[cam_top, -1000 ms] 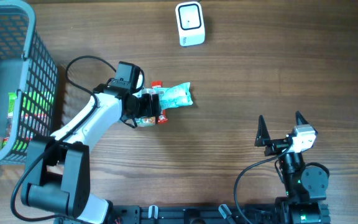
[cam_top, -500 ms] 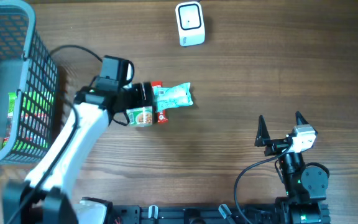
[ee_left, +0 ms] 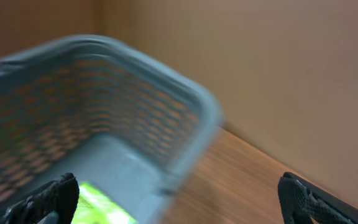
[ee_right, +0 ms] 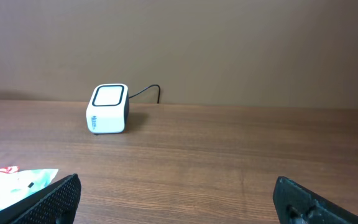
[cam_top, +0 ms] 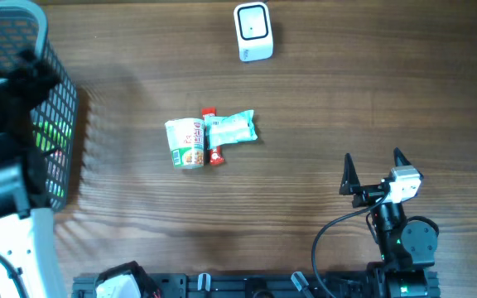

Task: Scan the item barcode
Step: 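Carry the noodle cup out and set it beside the mint-green pack, then reach the left gripper into the basket and grasp the green snack bag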

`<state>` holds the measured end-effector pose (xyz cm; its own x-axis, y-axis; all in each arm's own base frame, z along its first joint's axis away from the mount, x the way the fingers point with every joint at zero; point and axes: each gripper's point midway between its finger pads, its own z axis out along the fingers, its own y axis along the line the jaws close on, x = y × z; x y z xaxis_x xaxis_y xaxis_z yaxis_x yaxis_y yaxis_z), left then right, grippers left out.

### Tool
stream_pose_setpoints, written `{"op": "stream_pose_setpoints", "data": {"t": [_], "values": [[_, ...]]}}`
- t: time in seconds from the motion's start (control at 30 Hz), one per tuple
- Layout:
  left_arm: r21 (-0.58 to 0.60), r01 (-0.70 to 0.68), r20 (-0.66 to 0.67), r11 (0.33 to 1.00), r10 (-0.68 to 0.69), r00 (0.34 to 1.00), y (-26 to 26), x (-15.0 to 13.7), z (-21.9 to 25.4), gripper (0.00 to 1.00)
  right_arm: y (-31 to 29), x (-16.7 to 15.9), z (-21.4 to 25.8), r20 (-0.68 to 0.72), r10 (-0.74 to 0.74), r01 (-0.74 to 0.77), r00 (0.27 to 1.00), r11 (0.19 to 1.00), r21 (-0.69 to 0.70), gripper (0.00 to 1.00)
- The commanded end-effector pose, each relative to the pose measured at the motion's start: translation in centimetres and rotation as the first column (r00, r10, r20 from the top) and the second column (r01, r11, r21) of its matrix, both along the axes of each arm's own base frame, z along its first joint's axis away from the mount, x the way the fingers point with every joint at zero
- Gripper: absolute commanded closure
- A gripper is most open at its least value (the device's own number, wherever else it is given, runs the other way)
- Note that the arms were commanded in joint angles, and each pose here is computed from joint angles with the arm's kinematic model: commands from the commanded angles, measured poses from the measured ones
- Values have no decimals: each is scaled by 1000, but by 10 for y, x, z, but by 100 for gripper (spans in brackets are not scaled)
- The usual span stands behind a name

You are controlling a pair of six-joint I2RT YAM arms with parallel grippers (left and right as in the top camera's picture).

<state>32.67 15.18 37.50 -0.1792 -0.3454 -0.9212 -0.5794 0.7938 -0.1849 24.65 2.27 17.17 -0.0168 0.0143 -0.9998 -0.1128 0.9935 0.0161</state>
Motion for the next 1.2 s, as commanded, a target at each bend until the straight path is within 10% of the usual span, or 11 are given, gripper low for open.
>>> {"op": "stream_pose_setpoints", "data": {"t": [0.0,0.43,1.0,1.1,1.17], "values": [[-15,-199,-49,980,198,979,66,-30,-14,0,0,0,1,3,1,-1,1000,1000,14,0],[-450,-411,-585,793,87,806,115,-28,-258,0,0,0,1,3,1,-1,1000,1000,14,0],[-514,-564,-654,646,131,745,77,-72,-381,0,0,0,1,3,1,-1,1000,1000,14,0],[-514,-564,-653,647,131,746,75,-74,-385,14,0,0,1,3,1,-1,1000,1000,14,0],[-514,-560,-647,650,135,750,76,-73,-385,40,0,0,1,3,1,-1,1000,1000,14,0]]}}
